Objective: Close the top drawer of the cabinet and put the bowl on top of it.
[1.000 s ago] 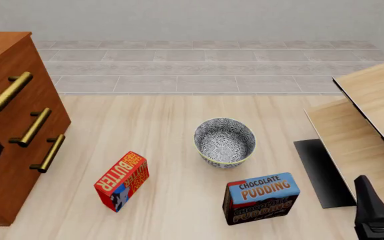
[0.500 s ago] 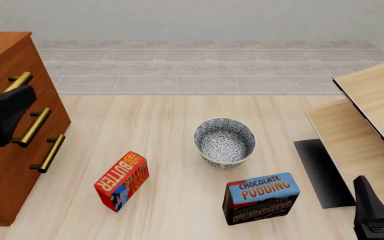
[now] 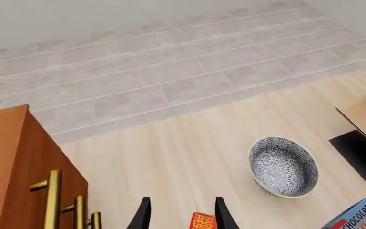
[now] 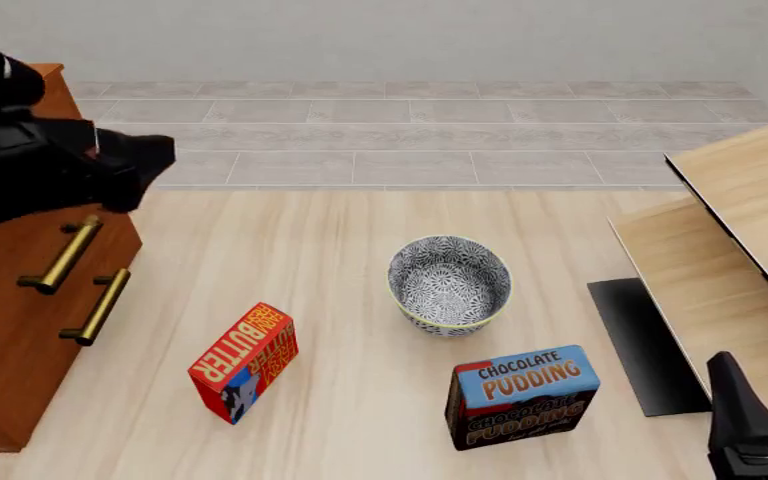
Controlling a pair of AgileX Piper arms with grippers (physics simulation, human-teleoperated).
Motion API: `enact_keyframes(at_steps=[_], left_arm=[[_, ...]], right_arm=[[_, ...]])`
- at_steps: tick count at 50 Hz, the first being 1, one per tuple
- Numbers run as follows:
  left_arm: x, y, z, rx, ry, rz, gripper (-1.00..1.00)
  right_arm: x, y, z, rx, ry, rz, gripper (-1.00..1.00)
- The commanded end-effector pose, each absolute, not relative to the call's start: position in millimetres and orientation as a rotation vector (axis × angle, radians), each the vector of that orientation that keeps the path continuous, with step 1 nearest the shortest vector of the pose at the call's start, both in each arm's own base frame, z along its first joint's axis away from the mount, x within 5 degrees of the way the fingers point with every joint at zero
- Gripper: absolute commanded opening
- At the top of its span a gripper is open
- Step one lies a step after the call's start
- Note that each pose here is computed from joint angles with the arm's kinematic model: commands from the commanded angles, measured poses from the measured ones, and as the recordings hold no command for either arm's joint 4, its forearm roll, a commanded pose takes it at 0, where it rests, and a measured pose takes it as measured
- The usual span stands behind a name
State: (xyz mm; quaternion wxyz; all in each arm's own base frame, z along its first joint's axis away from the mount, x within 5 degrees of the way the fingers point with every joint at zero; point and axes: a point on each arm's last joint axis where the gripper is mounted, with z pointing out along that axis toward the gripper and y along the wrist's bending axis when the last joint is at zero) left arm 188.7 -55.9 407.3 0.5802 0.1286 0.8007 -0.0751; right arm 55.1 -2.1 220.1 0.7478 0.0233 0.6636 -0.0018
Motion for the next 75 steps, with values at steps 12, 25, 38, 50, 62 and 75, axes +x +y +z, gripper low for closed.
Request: enact_keyframes(at_steps=[12, 25, 38, 50, 62, 75], left_arm=[[260.5, -76.4, 384.9, 0.286, 1.959, -0.183, 1.00], [295.8, -91.9, 370.6, 0.296, 2.007, -0.196, 1.00], [319.5, -120.9, 355.0, 0.325, 2.046, -0.252, 1.00], [343.5, -136.5, 351.6, 0.289, 2.060, -0.293, 1.00], [353.3, -154.5, 346.3, 0.291, 2.067, -0.333, 1.00], [359.7, -174.5, 329.0, 0.318, 2.086, -0.363, 1.00]], right_arm=[[54.9, -2.8, 221.2, 0.080, 1.446, 0.006, 1.00], [55.0, -2.8, 220.6, 0.086, 1.444, 0.013, 1.00], [54.7, -2.8, 222.4, 0.092, 1.437, 0.020, 1.00], [54.5, -2.9, 223.4, 0.100, 1.426, 0.027, 1.00], [54.7, -2.3, 222.9, 0.077, 1.427, 0.020, 1.00], [54.8, -2.5, 222.0, 0.080, 1.432, 0.017, 1.00]])
